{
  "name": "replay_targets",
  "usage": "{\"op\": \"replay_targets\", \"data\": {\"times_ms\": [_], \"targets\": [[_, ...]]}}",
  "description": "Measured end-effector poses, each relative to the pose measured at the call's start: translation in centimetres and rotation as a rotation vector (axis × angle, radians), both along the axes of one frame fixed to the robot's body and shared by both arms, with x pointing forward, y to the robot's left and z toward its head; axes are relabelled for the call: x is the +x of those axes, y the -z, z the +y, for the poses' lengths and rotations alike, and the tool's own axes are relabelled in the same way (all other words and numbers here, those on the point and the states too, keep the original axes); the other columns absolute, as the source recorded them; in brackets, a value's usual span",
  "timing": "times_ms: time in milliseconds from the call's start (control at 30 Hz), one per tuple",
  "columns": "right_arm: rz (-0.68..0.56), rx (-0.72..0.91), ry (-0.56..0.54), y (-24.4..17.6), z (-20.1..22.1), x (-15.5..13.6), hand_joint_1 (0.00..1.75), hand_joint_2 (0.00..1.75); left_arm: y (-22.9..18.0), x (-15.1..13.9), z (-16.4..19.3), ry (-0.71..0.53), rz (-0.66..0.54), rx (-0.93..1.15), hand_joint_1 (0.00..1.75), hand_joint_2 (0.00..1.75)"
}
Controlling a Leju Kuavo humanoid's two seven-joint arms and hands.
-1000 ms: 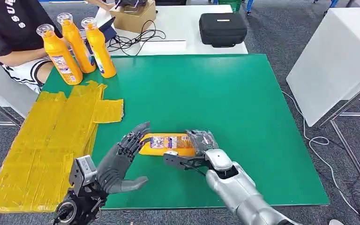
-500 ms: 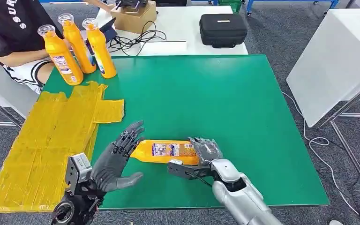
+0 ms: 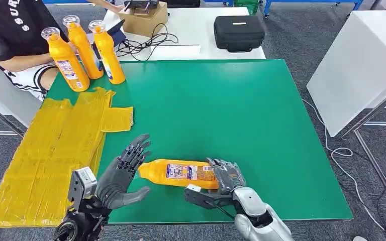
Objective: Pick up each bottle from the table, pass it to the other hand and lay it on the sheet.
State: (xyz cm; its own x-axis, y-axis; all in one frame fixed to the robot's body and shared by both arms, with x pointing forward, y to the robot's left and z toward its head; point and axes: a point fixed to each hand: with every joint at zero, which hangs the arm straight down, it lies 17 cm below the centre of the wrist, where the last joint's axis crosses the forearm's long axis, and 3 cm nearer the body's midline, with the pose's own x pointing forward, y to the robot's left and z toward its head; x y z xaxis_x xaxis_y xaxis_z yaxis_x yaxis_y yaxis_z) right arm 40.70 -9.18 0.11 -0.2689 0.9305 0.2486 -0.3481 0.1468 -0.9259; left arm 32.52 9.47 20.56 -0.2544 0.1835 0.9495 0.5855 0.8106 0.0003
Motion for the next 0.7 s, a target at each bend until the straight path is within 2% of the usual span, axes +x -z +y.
{"op": "replay_targets", "data": {"times_ms": [400,433,467,500,533,700], "targets": [[-0.006,-0.060,0.004,0.0,-1.1,-0.4,1.75,1.75,0.1,0.1,0.1,-0.003,0.004,0.002,0.00,1.75],[-0.005,-0.070,0.007,0.0,-1.3,-0.4,1.33,1.75,0.1,0.1,0.2,-0.005,0.004,0.003,0.00,1.75],[-0.001,-0.079,0.011,0.0,-1.6,-0.4,1.33,1.75,0.1,0.1,0.2,-0.006,0.004,0.002,0.00,1.75],[0.003,-0.086,0.016,0.0,-1.8,-0.5,0.14,1.75,0.1,0.1,0.2,-0.005,0.004,0.001,0.00,1.75],[0.006,-0.093,0.020,0.0,-2.1,-0.5,0.00,1.75,0.1,0.1,0.2,-0.005,0.004,0.001,0.00,1.75],[0.020,-0.113,0.031,0.1,-3.0,-0.9,0.00,1.75,0.0,0.2,0.2,-0.001,0.002,0.001,0.00,1.75]]}}
